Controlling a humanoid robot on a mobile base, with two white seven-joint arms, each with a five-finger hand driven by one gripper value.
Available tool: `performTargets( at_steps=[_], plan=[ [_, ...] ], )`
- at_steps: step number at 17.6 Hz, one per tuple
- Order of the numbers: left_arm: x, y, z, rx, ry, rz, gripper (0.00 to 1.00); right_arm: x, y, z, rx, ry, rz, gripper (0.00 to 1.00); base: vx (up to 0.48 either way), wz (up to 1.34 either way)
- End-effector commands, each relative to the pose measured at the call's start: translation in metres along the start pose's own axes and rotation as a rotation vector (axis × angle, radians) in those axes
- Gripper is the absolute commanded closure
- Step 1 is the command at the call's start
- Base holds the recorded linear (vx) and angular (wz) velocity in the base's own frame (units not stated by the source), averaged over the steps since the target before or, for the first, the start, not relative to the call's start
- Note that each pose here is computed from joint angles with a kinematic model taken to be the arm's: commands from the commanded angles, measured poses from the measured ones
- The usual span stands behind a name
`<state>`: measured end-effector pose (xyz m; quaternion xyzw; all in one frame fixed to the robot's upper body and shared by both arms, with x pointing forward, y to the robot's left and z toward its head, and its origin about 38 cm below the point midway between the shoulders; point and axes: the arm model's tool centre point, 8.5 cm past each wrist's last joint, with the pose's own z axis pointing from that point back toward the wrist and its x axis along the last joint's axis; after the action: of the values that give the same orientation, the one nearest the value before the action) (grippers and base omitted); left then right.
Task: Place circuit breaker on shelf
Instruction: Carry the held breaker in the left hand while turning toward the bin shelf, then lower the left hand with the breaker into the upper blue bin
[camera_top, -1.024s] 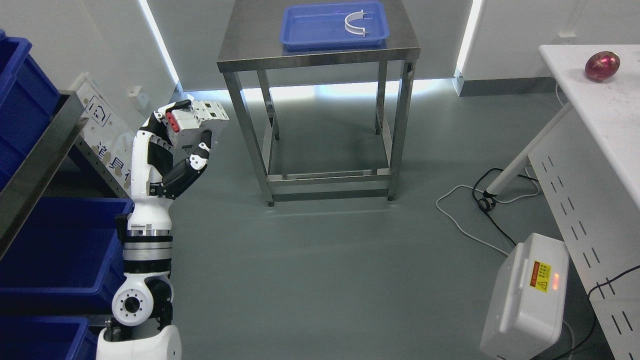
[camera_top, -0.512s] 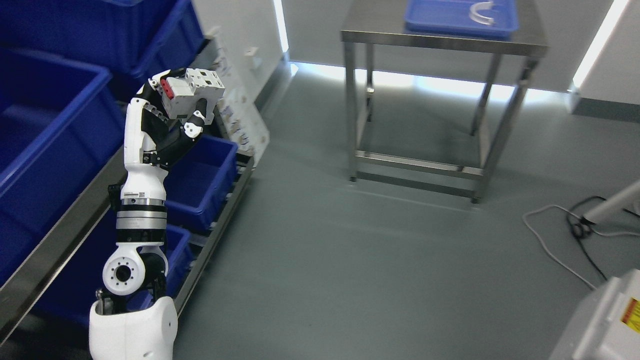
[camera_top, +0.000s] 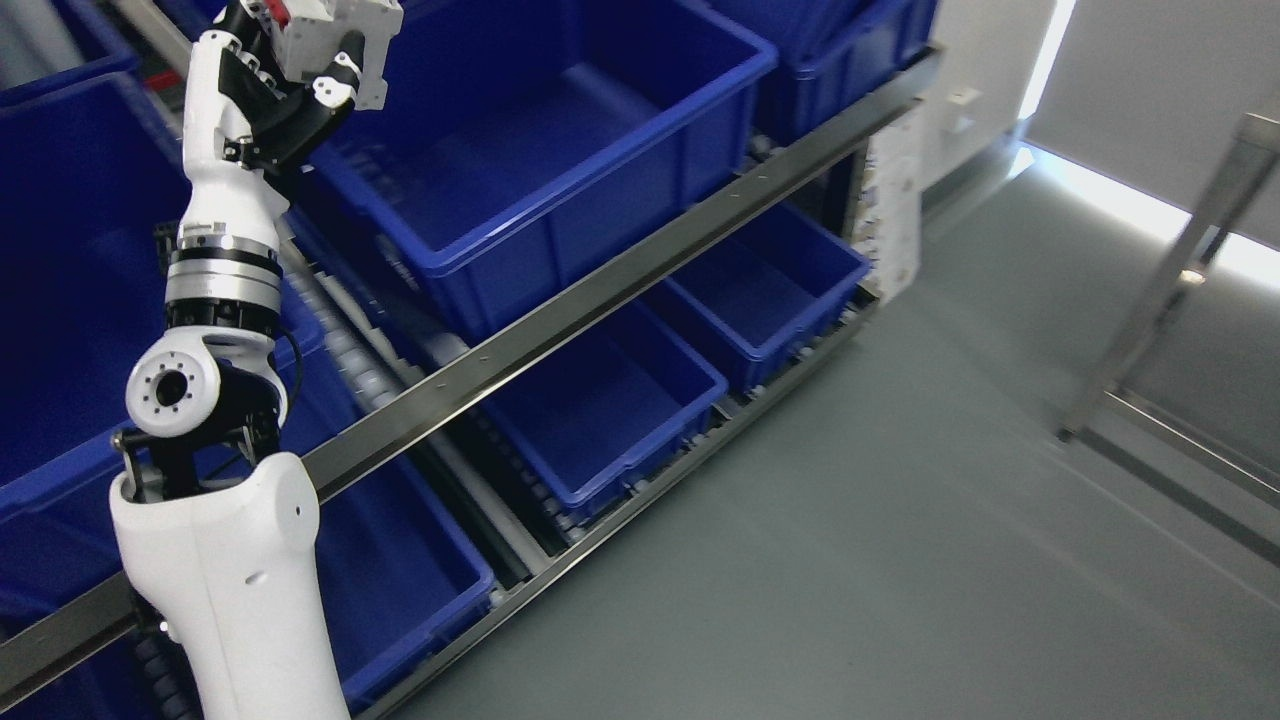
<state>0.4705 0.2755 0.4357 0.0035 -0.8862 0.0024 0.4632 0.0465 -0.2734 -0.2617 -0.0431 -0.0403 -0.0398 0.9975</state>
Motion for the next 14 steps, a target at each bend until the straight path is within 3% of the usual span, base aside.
performTargets(
  at_steps=[1, 6, 10, 12, 14],
  plan=[
    [0.029, 0.014, -0.023, 0.064, 0.05, -0.059, 0.88, -0.006, -0.012, 0.0, -0.019, -0.02, 0.002, 0.0, 0.03, 1.01],
    [-0.022, 0.026, -0.032, -0.146, 0.227, -0.158, 0.86, -0.006, -0.012, 0.0, -0.019, -0.02, 0.001, 0.0, 0.078, 0.71],
    [-0.075, 0.068, -0.037, -0.215, 0.342, -0.497, 0.85, -0.006, -0.012, 0.0, -0.019, -0.02, 0.002, 0.0, 0.078, 0.36],
    [-0.087, 0.088, -0.033, -0.257, 0.341, -0.629, 0.85, -0.006, -0.012, 0.0, -0.019, -0.02, 0.002, 0.0, 0.049, 0.22],
    [-0.096, 0.083, -0.033, -0.326, 0.374, -0.718, 0.84, -0.006, -0.012, 0.0, -0.019, -0.02, 0.002, 0.0, 0.033, 0.15]
  ],
)
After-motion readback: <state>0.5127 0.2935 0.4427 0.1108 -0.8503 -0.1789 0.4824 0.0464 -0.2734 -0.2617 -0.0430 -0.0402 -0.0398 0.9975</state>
